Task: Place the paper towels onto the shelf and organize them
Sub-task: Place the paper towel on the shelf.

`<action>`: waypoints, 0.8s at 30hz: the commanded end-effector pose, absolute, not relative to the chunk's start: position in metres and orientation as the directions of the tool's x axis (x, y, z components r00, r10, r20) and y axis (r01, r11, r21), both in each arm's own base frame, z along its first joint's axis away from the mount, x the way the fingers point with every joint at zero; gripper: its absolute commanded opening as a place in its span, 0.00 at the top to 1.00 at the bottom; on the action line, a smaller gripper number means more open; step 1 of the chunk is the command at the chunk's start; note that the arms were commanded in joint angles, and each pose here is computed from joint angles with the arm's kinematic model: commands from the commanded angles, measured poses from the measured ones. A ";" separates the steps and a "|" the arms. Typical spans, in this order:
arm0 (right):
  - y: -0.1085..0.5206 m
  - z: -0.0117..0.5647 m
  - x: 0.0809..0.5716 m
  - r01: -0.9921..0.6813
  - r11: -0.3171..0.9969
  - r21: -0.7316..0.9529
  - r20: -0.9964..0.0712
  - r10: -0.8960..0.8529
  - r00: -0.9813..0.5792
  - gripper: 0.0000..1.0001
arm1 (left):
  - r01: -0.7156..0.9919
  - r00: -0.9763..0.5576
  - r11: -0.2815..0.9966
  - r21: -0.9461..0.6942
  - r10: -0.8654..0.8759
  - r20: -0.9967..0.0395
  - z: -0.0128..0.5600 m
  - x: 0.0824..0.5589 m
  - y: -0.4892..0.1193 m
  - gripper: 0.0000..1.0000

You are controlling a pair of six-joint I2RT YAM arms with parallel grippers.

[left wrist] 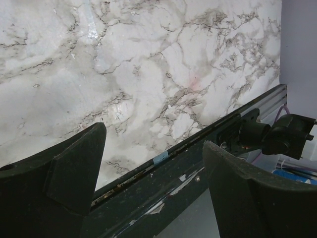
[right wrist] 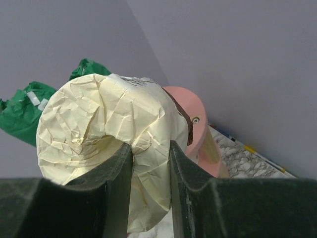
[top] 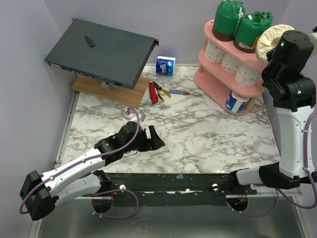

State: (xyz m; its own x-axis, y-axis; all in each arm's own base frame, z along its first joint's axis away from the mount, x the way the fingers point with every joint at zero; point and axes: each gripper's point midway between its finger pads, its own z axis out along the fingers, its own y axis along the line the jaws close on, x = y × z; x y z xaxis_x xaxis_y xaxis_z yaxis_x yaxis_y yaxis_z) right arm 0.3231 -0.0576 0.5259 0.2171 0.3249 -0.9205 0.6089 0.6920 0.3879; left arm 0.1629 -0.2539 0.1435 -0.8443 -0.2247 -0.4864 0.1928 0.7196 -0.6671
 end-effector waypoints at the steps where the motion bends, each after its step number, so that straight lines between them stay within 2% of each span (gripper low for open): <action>1: -0.063 0.523 0.342 0.585 0.655 0.478 -0.875 0.410 0.256 0.91 | 0.224 -0.841 0.700 -0.678 -0.213 -0.498 0.148 0.161 -0.256 0.17; 10: -0.085 0.508 0.372 0.591 0.610 0.528 -0.839 0.482 0.252 0.92 | 0.237 -0.826 0.703 -0.671 -0.218 -0.520 0.157 0.165 -0.255 0.17; 24: -0.093 0.496 0.370 0.624 0.573 0.532 -0.832 0.490 0.259 0.92 | 0.238 -0.835 0.702 -0.671 -0.205 -0.511 0.154 0.164 -0.258 0.17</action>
State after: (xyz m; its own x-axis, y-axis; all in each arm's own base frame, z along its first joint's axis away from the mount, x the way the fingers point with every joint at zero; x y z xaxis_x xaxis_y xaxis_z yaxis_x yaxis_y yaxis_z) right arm 0.3765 -0.0942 0.4799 0.1906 0.4589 -0.8678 0.6633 0.5914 0.4585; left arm 0.1624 -0.2536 0.1434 -0.8423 -0.2142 -0.4947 0.2059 0.7203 -0.6624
